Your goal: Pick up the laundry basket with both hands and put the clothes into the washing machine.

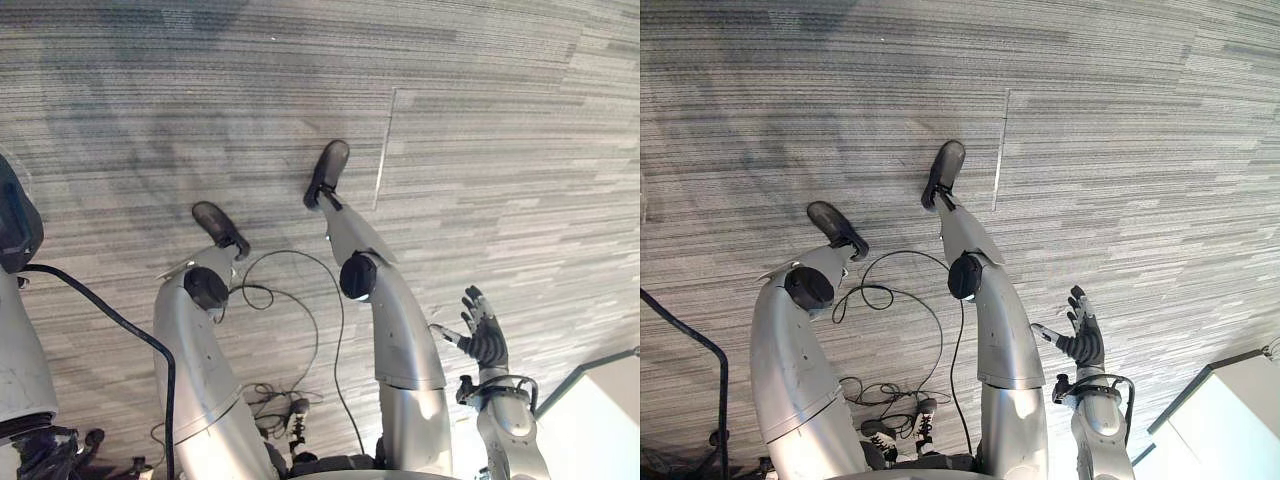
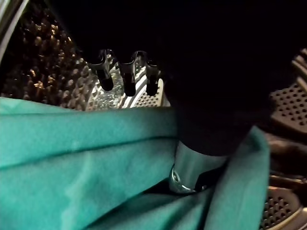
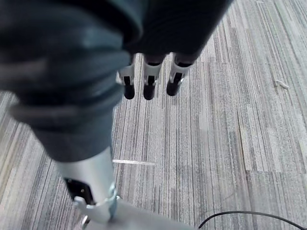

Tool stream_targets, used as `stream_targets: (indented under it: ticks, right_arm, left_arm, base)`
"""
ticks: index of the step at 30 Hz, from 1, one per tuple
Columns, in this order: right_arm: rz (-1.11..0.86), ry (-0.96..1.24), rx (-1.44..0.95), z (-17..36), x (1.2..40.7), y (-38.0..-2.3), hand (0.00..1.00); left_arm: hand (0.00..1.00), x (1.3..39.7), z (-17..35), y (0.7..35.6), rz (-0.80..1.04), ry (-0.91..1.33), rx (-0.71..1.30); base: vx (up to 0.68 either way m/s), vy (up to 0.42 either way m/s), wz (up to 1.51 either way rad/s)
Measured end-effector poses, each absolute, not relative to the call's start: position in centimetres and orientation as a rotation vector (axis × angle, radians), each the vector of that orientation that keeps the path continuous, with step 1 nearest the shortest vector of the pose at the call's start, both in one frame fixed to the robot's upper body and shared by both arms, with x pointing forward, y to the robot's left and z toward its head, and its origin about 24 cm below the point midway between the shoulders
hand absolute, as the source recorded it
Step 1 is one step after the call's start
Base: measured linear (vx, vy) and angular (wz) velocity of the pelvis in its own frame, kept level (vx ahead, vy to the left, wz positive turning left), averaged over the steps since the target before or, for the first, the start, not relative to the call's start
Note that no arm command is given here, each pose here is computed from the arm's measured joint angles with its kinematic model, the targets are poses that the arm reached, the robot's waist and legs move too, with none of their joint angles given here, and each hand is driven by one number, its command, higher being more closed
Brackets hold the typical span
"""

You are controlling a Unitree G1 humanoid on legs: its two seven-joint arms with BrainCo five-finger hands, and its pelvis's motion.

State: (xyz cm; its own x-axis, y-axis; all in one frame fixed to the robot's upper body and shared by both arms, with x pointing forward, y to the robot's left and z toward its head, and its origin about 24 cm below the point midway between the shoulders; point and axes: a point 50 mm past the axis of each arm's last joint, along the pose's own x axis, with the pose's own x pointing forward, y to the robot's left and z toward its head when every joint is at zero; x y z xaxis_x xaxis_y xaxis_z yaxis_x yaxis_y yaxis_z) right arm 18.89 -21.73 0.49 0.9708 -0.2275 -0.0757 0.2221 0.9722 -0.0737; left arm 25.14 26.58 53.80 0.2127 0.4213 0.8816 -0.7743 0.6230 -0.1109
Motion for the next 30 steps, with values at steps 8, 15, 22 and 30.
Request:
stream_targets:
  ticks: [8, 15, 22, 30]
  right_arm:
    - [-0.266, 0.013, -0.087, 1.6, 19.0, -22.1, 0.0]
    - [-0.264, 0.031, -0.096, 0.9, 19.0, -21.3, 0.0]
    - [-0.253, 0.052, -0.117, 0.6, 19.3, -21.3, 0.0]
    - [-0.222, 0.042, -0.132, 1.4, 19.5, -22.2, 0.0]
  left_arm:
    - [0.0, 25.4, 53.9, 25.2, 0.869, -1.103, 0.55]
    - [0.0, 25.1, 53.8, 25.6, 0.925, -1.14, 0.398]
    - [0.0, 25.5, 53.8, 25.8, 0.898, -1.061, 0.593]
    - [0.0, 26.5, 52.2, 29.2, 0.965, -0.788, 0.991]
  base:
    - [0.0, -0.043, 0.01]
    - [-0.01, -0.032, -0.02]
    - [0.0, -0.039, 0.02]
    - [0.0, -0.035, -0.08]
